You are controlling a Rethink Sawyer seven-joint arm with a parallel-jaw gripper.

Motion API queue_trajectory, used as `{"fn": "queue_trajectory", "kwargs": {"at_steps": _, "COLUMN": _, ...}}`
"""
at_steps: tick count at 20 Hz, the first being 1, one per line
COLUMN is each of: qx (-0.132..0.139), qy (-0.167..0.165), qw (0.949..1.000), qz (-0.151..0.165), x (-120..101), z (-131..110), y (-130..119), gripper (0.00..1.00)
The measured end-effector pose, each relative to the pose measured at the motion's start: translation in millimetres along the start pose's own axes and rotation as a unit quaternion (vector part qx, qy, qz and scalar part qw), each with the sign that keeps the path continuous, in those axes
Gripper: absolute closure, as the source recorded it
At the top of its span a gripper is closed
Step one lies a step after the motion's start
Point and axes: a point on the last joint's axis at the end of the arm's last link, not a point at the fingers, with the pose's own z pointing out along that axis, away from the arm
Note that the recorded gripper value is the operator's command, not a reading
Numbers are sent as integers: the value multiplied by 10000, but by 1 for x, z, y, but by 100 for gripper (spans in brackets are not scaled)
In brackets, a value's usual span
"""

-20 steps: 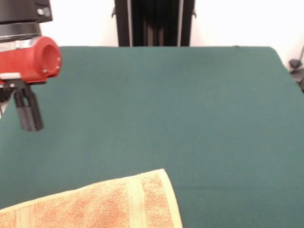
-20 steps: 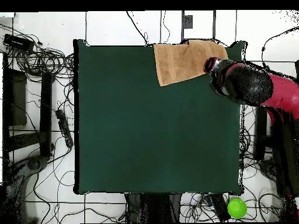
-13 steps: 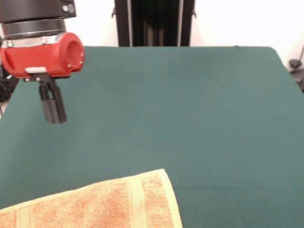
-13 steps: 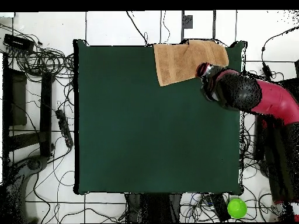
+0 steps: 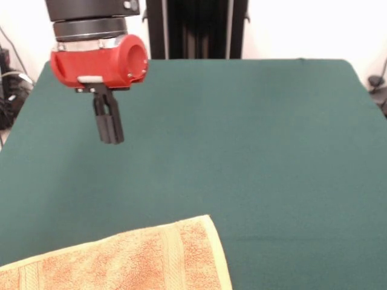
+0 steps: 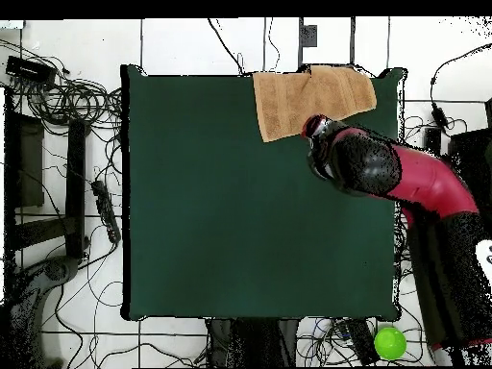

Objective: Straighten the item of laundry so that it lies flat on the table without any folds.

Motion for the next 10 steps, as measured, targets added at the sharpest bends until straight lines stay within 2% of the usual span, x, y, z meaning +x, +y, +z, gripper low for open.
{"fn": "queue_trajectory", "kwargs": {"at_steps": 10, "qx": -35, "qy": -3, "qw": 9987, "qz": 510, "x": 50, "z": 4, "y": 56, "gripper": 100}}
